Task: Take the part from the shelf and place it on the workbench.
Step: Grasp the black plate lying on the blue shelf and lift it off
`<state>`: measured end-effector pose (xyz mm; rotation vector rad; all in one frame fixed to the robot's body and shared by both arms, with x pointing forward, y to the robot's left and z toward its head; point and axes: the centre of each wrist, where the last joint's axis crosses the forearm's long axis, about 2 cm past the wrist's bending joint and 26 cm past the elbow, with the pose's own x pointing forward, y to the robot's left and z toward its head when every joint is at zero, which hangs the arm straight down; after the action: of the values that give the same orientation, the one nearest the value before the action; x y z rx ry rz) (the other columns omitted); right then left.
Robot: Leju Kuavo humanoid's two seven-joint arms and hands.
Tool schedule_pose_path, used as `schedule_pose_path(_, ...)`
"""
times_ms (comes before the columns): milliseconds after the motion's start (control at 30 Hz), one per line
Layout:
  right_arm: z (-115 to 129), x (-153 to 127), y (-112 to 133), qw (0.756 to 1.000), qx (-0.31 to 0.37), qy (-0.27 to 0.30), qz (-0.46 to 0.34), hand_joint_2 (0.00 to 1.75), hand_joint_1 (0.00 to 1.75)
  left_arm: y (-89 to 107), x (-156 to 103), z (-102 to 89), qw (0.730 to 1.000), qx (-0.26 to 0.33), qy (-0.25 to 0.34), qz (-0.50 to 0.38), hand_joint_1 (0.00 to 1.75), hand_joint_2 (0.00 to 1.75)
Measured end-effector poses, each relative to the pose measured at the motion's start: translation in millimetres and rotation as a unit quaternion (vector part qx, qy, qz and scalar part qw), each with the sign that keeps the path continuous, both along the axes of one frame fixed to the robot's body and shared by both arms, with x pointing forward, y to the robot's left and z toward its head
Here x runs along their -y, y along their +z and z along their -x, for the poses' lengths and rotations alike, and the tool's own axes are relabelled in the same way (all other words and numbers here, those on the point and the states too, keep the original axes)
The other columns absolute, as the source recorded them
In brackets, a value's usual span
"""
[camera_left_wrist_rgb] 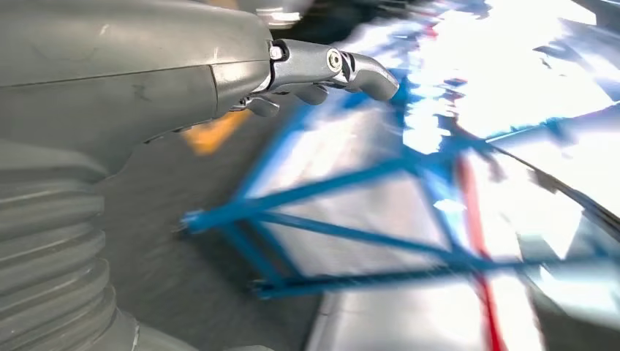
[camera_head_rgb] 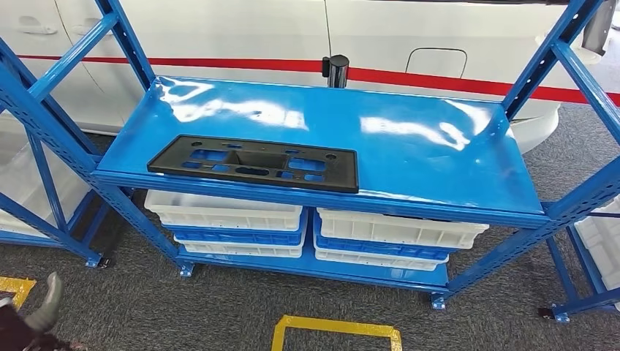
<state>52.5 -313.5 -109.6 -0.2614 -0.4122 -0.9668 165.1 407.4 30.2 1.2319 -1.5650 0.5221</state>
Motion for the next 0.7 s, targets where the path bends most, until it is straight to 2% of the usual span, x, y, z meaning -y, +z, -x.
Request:
schedule_pose_path(133,-1,0,0,1.0,0.003,0.009,-0.005,1.75,0.0,21.5,12,-41.4,0.989,-0.027,-0.08,-0.118,0.0,1.75)
schedule_pose_path(267,-7,-1,1,1.0,0.006,0.02,-0.008,1.75,0.0,37.2,24,-81.3,0.959,-0.054,-0.158,-0.231,0.0,1.75)
schedule_pose_path(367,-13,-2,2,0.999,0.009,0.029,-0.01,1.75,0.0,46.3,31,-107.4,0.938,-0.069,-0.194,-0.28,0.0,1.75)
schedule_pose_path(533,-17,-3,2,0.999,0.009,0.04,-0.013,1.75,0.0,56.7,41,-138.5,0.912,-0.098,-0.23,-0.326,0.0,1.75)
schedule_pose_path(700,-19,-4,3,0.999,0.008,0.047,-0.015,1.75,0.0,63.3,52,-156.8,0.892,-0.111,-0.257,-0.354,0.0,1.75)
